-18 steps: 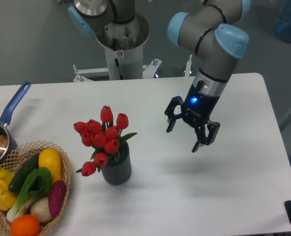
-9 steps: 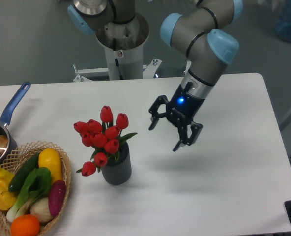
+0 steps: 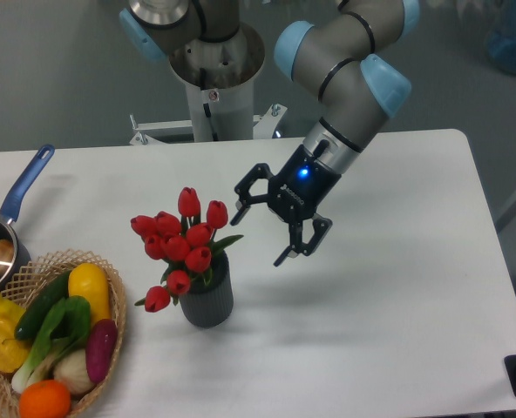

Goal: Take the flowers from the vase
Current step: 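Move the open gripper down toward the tulip stems above the vase, then close the gripper around the tulip stems at the vase rim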

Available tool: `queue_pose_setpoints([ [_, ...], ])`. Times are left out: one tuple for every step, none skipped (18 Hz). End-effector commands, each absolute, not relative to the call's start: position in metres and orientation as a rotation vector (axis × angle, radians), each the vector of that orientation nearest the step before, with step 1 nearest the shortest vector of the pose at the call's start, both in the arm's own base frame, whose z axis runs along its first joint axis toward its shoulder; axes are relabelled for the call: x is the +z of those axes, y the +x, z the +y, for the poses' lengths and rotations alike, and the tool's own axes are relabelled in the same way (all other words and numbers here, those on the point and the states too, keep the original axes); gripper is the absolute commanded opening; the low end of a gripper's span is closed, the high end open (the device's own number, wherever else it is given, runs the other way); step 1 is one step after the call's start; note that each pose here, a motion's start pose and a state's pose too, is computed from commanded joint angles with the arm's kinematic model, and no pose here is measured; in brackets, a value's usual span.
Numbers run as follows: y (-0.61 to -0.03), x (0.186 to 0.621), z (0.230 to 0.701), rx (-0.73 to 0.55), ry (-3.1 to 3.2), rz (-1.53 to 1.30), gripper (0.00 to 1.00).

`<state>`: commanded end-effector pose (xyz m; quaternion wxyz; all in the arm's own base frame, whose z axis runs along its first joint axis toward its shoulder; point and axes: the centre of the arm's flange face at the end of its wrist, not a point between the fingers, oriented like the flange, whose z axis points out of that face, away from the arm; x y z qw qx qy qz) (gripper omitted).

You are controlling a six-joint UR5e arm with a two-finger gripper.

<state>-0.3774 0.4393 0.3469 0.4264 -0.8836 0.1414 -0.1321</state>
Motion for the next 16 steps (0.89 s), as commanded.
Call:
queue_pose_setpoints([
  [-0.373, 0.347, 0.443, -0.334, -2.207, 0.365, 1.0],
  [-0.369, 0.347, 0.447, -0.339, -2.205, 0.378, 1.0],
  [-0.366, 0.346, 0.449, -0.342, -2.204, 0.388, 1.0],
  [-0.364, 0.346, 0.451, -0.343, -2.203, 0.396, 1.0],
  [-0.361, 0.345, 0.454, -0.347, -2.203, 0.406, 1.0],
  [-0.358, 0.345, 0.456, -0.349, -2.2, 0.413, 1.0],
  [-0.357, 0.344, 0.458, -0.349, -2.2, 0.421, 1.0],
  [-0.354, 0.344, 0.461, -0.352, -2.199, 0.431, 1.0],
  [-0.352, 0.343, 0.463, -0.351, -2.196, 0.444, 1.0],
  [-0.351, 0.343, 0.463, -0.346, -2.193, 0.456, 1.0],
  [-0.351, 0.342, 0.464, -0.346, -2.19, 0.463, 1.0],
  [-0.347, 0.341, 0.467, -0.351, -2.189, 0.473, 1.0],
  [-0.345, 0.342, 0.469, -0.35, -2.188, 0.48, 1.0],
  [-0.345, 0.341, 0.469, -0.35, -2.187, 0.486, 1.0],
  [-0.344, 0.342, 0.471, -0.346, -2.184, 0.498, 1.0],
  [-0.345, 0.344, 0.471, -0.34, -2.18, 0.504, 1.0],
])
